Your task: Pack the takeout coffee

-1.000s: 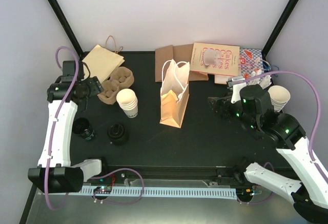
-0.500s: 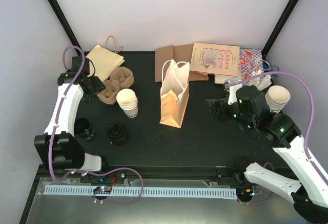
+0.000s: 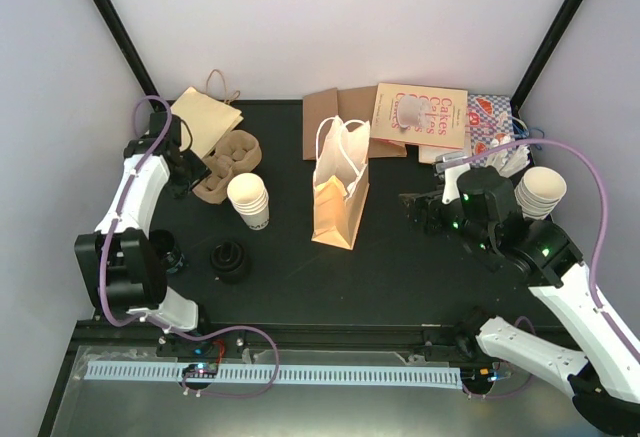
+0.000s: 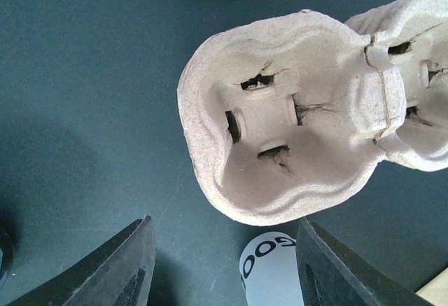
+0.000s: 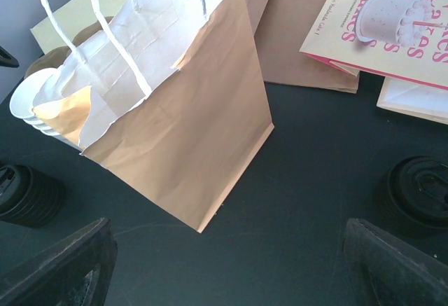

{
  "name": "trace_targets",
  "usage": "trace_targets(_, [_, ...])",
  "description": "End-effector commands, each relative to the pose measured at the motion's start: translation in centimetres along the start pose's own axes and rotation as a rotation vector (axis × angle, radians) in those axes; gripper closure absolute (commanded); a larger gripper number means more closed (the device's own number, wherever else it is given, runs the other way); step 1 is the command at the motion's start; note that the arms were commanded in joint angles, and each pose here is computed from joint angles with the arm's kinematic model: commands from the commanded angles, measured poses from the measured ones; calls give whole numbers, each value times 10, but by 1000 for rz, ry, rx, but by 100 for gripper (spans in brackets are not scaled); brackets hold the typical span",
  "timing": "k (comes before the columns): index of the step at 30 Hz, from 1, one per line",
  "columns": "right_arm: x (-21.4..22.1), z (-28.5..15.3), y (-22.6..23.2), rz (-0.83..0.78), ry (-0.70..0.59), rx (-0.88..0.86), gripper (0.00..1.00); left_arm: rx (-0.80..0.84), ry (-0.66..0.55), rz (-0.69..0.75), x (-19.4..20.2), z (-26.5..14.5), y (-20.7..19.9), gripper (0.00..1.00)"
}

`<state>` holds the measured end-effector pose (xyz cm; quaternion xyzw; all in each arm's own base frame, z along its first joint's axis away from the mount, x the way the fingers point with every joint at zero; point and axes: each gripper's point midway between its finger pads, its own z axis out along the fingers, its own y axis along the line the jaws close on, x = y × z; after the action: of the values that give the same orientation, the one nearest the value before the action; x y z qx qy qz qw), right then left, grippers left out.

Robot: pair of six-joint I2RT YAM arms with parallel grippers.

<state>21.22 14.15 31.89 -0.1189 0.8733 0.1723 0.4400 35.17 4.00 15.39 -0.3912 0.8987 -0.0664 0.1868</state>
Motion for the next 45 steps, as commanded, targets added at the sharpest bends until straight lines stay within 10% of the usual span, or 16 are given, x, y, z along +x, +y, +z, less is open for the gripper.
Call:
trace_targets(1, [-4, 2, 2, 8, -20, -9, 10, -15, -22, -66, -7, 4, 2, 43])
trace_targets(31, [-1, 5, -1, 8, -14, 4, 9, -90, 11, -91, -16, 46, 8, 60])
trace_targets(45, [-2, 6, 0, 6, -11, 6, 9, -68, 4, -87, -24, 48, 2, 85])
